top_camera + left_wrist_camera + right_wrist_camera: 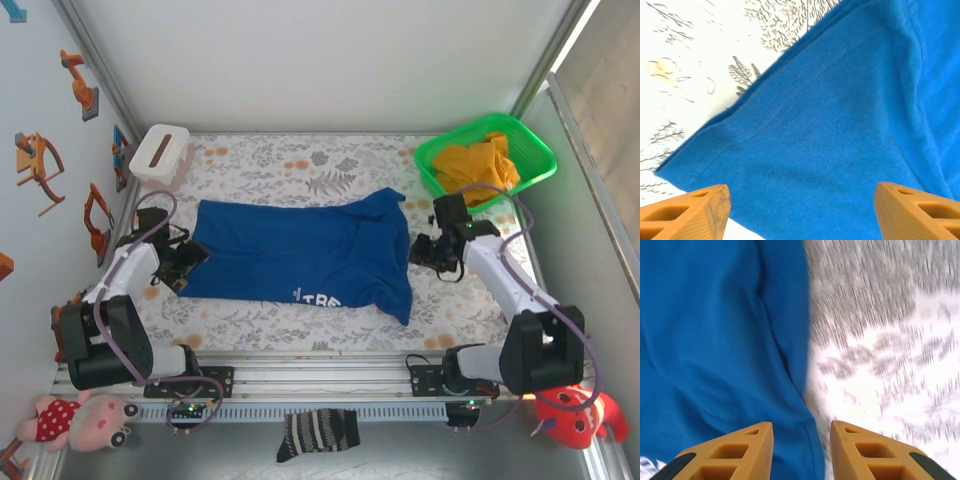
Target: Fold the inside-out t-shirt
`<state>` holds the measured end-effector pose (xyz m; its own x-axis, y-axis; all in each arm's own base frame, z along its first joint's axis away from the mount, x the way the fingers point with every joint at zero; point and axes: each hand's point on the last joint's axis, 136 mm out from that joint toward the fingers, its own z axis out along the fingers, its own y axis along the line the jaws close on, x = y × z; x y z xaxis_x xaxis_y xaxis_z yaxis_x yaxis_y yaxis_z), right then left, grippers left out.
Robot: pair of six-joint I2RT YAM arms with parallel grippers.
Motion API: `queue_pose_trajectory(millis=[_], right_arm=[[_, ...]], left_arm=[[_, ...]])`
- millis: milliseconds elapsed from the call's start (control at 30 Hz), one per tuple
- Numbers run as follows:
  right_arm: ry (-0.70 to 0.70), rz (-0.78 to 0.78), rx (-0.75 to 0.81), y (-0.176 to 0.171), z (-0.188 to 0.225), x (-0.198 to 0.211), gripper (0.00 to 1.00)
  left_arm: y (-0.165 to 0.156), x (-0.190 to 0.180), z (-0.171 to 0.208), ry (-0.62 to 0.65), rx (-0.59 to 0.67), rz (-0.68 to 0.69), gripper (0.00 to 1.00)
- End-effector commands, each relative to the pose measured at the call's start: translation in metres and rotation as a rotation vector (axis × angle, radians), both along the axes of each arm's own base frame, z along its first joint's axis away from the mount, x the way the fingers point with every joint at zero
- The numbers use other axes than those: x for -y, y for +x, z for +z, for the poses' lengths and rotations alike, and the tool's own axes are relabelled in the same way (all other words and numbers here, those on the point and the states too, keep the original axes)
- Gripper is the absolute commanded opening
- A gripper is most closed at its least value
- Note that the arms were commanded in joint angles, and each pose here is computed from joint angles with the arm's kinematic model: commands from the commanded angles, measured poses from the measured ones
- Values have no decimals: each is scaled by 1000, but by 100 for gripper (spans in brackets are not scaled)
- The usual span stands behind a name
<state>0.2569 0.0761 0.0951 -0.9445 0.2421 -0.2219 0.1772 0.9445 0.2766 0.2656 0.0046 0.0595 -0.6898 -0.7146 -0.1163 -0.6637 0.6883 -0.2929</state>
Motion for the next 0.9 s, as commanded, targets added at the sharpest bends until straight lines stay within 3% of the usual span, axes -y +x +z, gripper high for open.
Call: queue_pose_trajectory(millis=[0, 200, 600, 733, 867], right_arm=[[31, -27, -98, -43, -13, -3, 35], [81, -17, -153, -76, -26, -21, 37], [14, 24, -210, -106, -59, -45, 36], [0, -3, -196, -105, -64, -42, 27], [-34, -18, -182, -103, -64, -35, 3]], left_arm=[[-16, 2, 2, -61, -40, 35, 75], [-25, 10, -5, -110, -56, 55, 75], [-34, 9, -19, -93, -98, 66, 75], [-37, 13, -28, -90, -123, 61, 75], [-45, 16, -43, -92, -163, 74, 74]])
